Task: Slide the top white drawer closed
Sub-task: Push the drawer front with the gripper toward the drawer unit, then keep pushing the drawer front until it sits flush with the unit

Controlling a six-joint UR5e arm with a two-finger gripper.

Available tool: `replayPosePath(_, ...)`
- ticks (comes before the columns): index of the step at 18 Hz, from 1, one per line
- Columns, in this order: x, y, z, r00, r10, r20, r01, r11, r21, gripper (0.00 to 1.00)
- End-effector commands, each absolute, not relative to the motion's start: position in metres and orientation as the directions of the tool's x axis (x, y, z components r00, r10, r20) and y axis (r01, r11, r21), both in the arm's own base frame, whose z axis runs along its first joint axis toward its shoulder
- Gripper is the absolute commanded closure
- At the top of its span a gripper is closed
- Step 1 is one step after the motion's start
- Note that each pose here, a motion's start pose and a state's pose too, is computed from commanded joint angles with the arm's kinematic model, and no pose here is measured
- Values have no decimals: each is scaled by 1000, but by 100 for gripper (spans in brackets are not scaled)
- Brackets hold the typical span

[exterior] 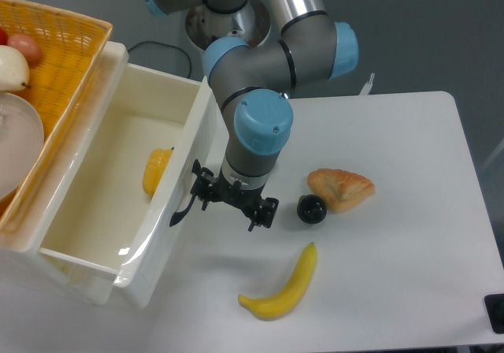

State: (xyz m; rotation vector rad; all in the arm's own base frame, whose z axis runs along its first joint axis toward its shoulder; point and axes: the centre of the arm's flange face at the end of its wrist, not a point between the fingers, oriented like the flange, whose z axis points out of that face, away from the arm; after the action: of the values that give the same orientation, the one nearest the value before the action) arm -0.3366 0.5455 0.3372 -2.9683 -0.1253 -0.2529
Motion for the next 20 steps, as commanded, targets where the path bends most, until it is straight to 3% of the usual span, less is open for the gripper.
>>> replayPosePath(7,-391,529,342,980,122,158,150,-973,-176,0)
replayPosePath(20,-377,544,292,972,111,208,137,-984,-115,0)
